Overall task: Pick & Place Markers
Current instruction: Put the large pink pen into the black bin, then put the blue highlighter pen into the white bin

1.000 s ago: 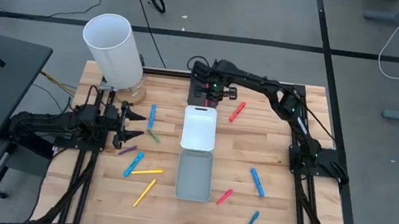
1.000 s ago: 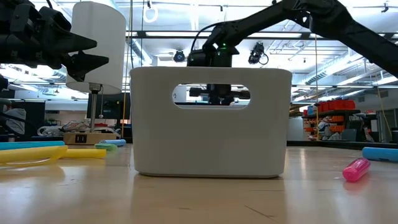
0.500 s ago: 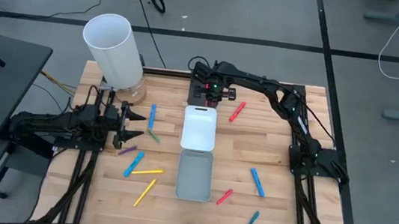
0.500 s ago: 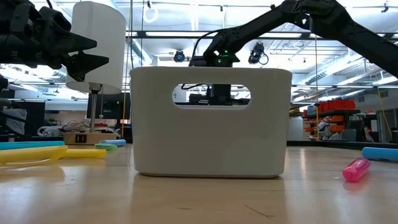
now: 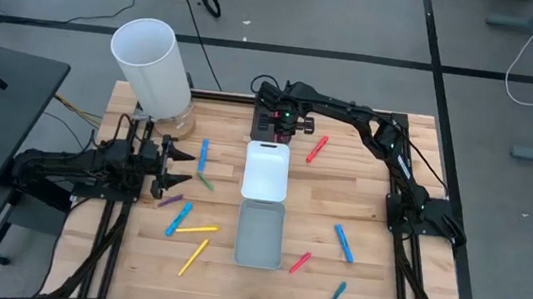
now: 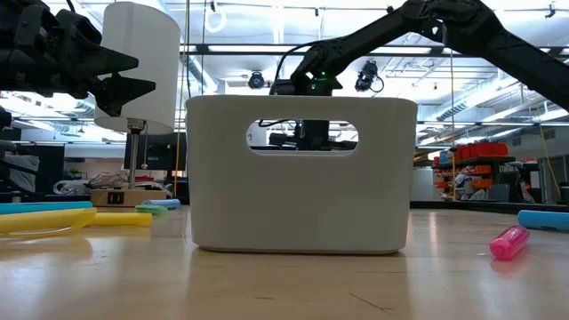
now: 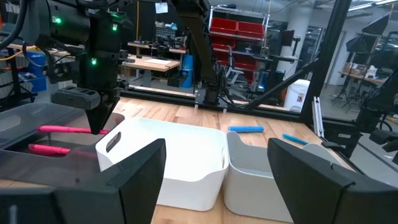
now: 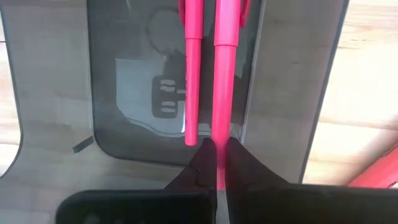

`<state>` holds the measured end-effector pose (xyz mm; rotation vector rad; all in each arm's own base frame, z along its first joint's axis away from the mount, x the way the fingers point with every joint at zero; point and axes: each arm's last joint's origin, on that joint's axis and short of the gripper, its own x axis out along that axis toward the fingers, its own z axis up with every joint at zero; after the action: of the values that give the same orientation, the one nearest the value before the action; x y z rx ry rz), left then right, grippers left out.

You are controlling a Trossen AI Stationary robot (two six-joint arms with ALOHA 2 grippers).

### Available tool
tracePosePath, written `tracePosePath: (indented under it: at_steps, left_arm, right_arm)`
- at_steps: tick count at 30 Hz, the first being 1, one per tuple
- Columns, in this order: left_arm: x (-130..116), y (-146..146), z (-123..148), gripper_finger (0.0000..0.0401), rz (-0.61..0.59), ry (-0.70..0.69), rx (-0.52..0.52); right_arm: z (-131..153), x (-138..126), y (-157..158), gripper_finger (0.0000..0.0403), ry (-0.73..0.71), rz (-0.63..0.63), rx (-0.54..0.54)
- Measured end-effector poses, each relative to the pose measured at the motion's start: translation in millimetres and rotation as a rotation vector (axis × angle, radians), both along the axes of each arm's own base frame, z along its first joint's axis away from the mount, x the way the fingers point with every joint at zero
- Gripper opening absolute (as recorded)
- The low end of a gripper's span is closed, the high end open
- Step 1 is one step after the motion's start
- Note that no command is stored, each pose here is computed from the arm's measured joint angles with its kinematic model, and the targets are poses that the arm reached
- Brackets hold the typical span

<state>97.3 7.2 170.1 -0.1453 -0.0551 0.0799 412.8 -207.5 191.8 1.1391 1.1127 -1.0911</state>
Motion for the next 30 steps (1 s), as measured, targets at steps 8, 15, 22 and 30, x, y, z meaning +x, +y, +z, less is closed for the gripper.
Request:
tracePosePath:
  at_steps: [8, 15, 22, 30]
  left_arm:
    - [0.0, 0.0, 0.1, 0.0288, 0.0, 0.0, 0.0]
    - [0.0, 0.0, 0.1, 0.0288, 0.0, 0.0, 0.0]
    - [0.0, 0.0, 0.1, 0.0288, 0.0, 0.0, 0.0]
    - [0.0, 0.0, 0.2, 0.0288, 0.0, -0.001, 0.0]
  right_arm:
    - [0.0, 0.3, -0.1, 0.0006, -0.002, 0.006, -0.002]
    - [0.3, 1.3, -1.3, 0.0018, -0.016, -0.002, -0.008]
    - [0.3, 1.4, -1.1, 0.0055, -0.018, -0.02, -0.007]
    - [0.3, 1.5, -1.1, 0.0092, -0.019, -0.02, -0.006]
